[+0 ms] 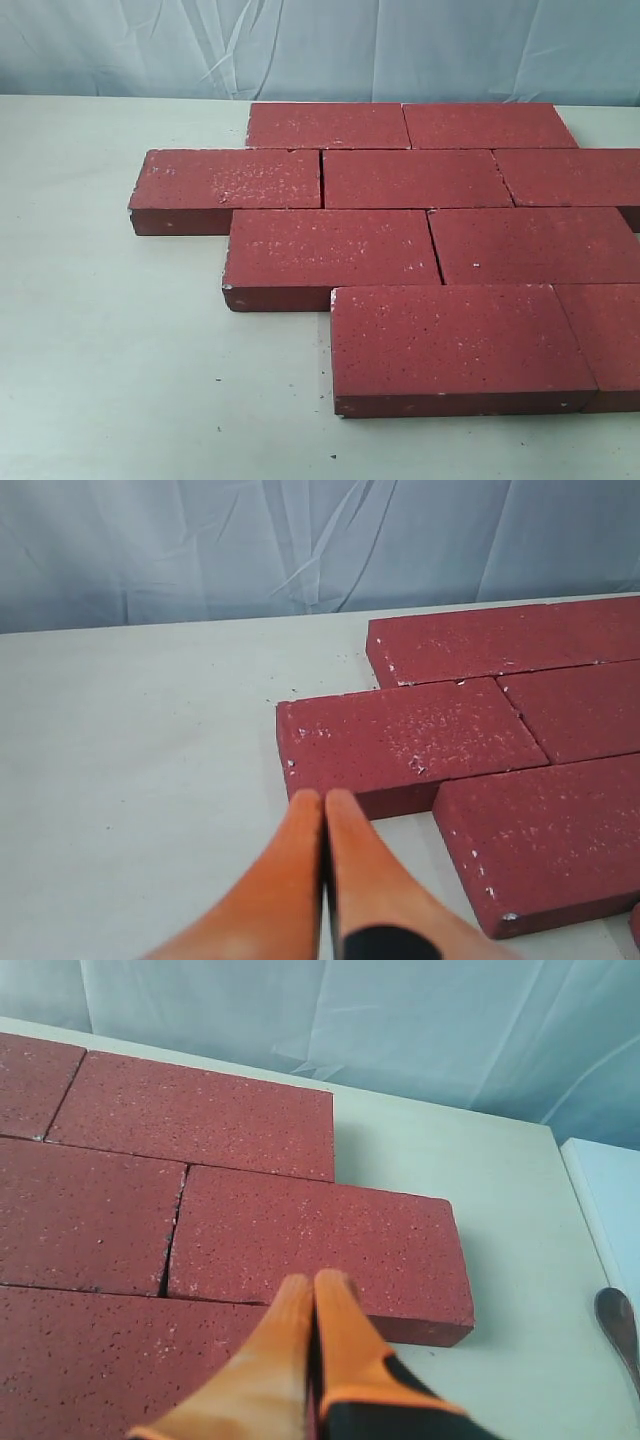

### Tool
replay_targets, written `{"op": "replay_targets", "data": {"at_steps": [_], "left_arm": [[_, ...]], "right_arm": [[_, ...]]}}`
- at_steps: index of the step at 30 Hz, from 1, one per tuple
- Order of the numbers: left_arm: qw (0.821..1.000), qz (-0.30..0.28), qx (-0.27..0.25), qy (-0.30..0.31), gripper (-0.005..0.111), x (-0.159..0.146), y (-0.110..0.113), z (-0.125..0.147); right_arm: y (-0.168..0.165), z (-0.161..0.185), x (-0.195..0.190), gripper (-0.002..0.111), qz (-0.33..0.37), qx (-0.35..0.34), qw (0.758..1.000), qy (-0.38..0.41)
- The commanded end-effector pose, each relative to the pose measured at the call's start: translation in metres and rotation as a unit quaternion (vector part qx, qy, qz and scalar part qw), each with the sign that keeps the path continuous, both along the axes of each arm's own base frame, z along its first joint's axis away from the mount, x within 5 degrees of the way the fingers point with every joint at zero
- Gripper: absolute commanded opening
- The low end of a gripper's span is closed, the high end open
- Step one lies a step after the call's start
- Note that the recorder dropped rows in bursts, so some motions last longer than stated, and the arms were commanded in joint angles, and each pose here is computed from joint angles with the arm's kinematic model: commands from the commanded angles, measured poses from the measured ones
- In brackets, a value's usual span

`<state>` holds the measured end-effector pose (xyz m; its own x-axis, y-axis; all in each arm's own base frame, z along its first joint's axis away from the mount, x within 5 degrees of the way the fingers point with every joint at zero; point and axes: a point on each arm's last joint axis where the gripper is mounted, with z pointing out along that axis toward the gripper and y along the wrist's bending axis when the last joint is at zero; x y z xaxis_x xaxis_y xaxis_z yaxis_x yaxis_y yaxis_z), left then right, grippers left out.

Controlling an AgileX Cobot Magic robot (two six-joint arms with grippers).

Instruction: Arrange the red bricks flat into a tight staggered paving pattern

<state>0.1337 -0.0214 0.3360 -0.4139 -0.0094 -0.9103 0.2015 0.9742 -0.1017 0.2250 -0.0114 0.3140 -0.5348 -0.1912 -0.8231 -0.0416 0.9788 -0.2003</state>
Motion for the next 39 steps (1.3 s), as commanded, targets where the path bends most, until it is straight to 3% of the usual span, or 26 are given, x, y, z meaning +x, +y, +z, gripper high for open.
{"op": "replay_targets", "data": {"at_steps": [1,20,25,28,39], "left_arm": [[1.0,-0.003,-0.008,-0.006,0.0,-0.005,-0.001,0.001],[0.994,0.022,0.096,-0.056,0.0,-0.002,0.01,0.005],[0.983,0.081,0.126,-0.103,0.0,-0.019,0.022,-0.001],[0.978,0.085,0.146,-0.123,0.0,-0.026,0.023,-0.012],[0.976,0.085,0.123,-0.156,0.0,-0.048,0.022,-0.048]], "right_arm": [[-0.001,0.0,-0.001,-0.001,-0.003,0.0,1.0,-0.007],[-0.001,0.0,-0.001,-0.001,-0.003,0.002,1.0,-0.007],[-0.001,0.0,-0.001,-0.001,-0.003,0.002,1.0,-0.007],[-0.001,0.0,-0.001,-0.001,-0.003,0.002,1.0,-0.007],[-0.001,0.0,-0.001,-0.001,-0.003,0.002,1.0,-0.007]]}}
